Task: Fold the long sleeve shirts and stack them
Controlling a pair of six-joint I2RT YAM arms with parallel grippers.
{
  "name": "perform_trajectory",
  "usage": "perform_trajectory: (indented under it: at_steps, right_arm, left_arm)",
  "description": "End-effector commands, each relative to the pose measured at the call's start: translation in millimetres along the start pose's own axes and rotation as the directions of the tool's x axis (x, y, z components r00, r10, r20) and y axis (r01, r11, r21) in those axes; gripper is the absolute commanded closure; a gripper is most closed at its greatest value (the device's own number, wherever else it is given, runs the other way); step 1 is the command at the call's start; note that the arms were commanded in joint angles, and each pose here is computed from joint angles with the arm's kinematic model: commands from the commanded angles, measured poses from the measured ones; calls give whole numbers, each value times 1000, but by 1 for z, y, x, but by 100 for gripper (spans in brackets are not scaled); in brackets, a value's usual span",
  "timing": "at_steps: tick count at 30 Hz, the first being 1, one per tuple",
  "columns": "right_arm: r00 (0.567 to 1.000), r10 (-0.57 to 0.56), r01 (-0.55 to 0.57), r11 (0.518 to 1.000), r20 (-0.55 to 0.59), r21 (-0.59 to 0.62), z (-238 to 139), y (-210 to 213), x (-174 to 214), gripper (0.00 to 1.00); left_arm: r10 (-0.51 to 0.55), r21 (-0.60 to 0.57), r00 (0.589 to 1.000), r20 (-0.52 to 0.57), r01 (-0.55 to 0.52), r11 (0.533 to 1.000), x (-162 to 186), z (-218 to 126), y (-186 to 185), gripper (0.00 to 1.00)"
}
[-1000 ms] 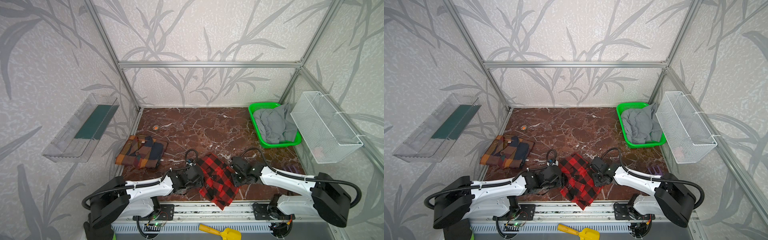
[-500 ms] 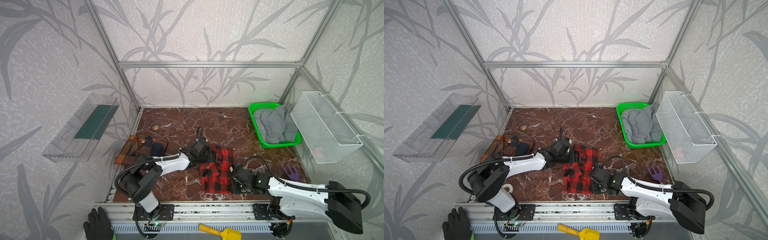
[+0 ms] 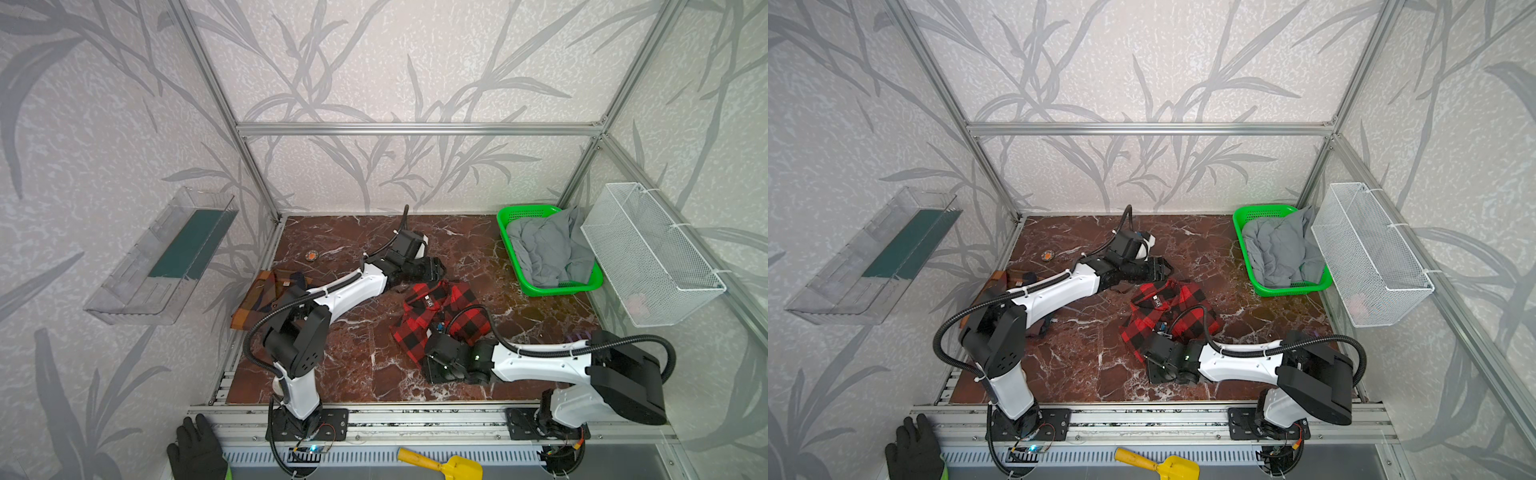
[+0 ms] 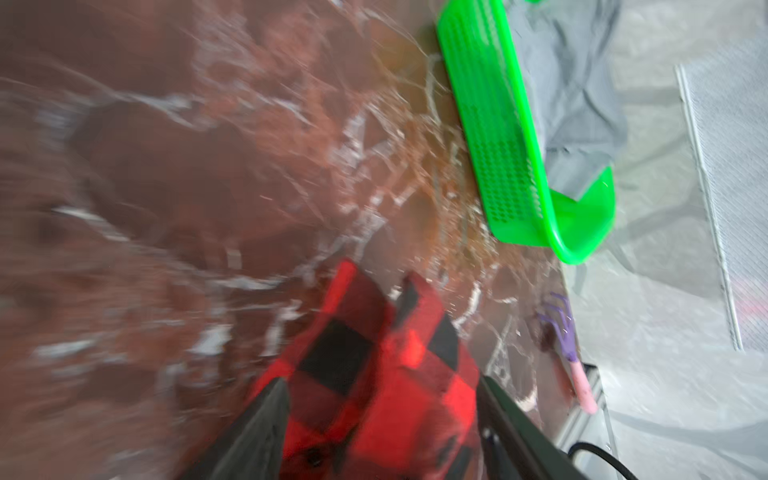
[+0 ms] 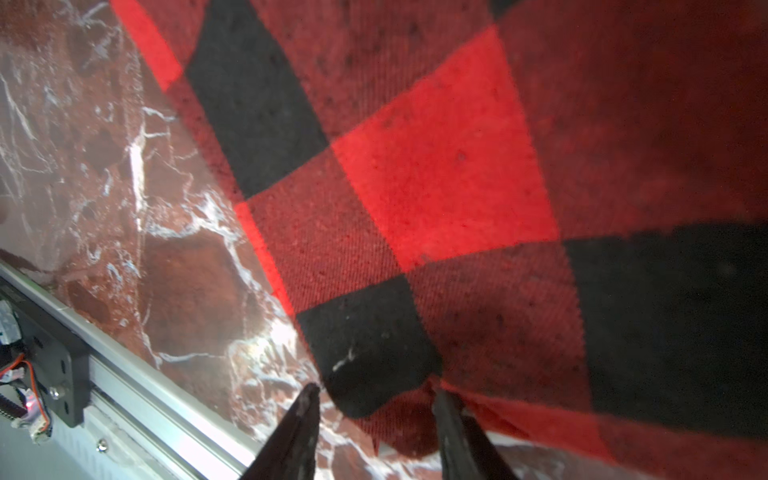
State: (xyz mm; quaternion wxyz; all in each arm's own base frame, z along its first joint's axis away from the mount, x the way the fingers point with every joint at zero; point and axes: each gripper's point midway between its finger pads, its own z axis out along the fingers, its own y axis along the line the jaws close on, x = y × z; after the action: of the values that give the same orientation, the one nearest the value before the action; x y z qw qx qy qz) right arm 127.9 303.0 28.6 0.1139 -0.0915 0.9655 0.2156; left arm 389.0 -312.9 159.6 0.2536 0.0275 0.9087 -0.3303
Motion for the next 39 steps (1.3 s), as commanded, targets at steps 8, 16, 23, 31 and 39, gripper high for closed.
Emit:
perform_trajectory:
  at_steps: [8, 16, 23, 31, 39]
  right_arm:
    - [986, -165, 164, 986, 36, 19, -54, 21, -26, 47]
    - [977, -134, 127, 991, 166, 50, -120, -39, -84, 43]
    - [993, -44, 35, 996, 114, 81, -92, -86, -110, 55]
    - [997, 75, -78, 978, 23, 191, -36, -132, -111, 60]
    - [973, 228, -226, 972, -41, 61, -8, -115, -61, 57]
  left_arm:
    - [-68, -190, 995, -72, 53, 980, 23, -73, 48, 11]
    - [-117, -109, 993, -2, 116, 987, 65, -108, 40, 12]
    - [-102, -134, 992, -74, 92, 987, 135, -95, 35, 15]
    - [-146, -163, 979, -142, 122, 979, 184, -78, 50, 17]
    - [-132, -204, 974, -182, 94, 974, 212, -78, 76, 17]
